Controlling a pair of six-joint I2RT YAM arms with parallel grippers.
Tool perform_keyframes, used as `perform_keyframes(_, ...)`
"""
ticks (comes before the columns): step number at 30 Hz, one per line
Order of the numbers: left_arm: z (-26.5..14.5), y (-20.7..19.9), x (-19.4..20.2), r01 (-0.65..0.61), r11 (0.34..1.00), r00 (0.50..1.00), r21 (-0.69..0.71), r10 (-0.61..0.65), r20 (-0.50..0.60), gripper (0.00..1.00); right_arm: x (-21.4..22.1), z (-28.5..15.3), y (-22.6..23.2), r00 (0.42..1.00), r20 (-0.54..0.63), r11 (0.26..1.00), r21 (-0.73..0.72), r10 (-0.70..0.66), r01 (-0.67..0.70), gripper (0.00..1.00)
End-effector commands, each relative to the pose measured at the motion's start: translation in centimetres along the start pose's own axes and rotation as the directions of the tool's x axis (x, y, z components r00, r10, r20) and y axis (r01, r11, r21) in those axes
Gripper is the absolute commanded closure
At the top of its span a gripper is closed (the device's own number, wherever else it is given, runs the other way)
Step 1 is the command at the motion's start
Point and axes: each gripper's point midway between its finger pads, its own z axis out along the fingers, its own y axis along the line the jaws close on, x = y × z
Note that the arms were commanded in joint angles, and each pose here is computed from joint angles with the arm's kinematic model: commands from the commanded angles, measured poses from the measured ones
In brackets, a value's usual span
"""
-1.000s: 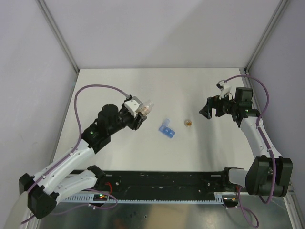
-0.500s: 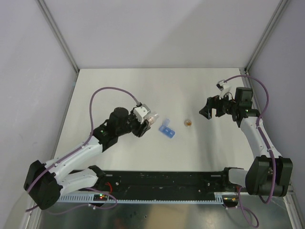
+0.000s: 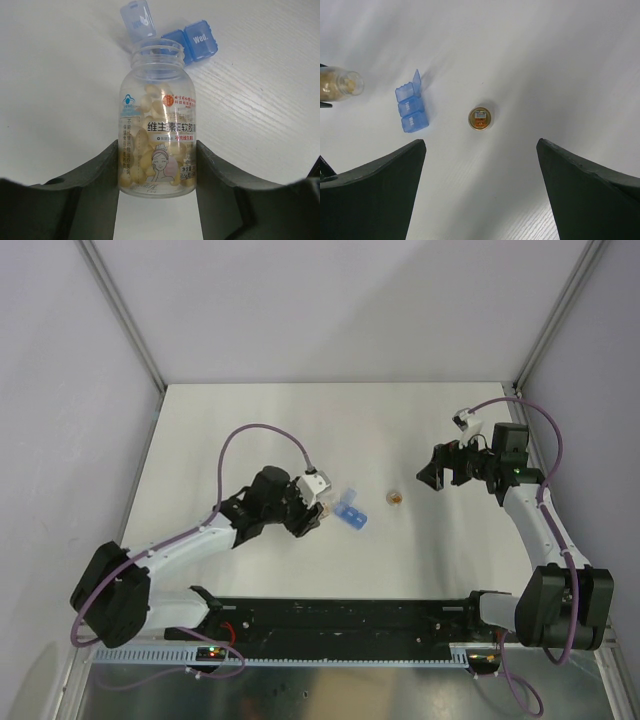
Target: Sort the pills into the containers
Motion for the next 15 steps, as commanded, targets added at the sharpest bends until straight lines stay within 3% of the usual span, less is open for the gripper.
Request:
perform_keyframes(1,0.7,0.0,-2.2,-0.056,0.998,0.998,0.029,0.055,0.037,1.00,-0.2,0.1,0.5,1.000,0.009,0.999,-0.028,-0.026,0.027,0.00)
perform_keyframes(15,2.9,0.9,-2.2,-0.046,0.999,0.999,0.026,0.046,-0.016,1.00,-0.1,0.2,1.0,1.000,0.008,0.998,-0.050,-0.030,0.030,0.00)
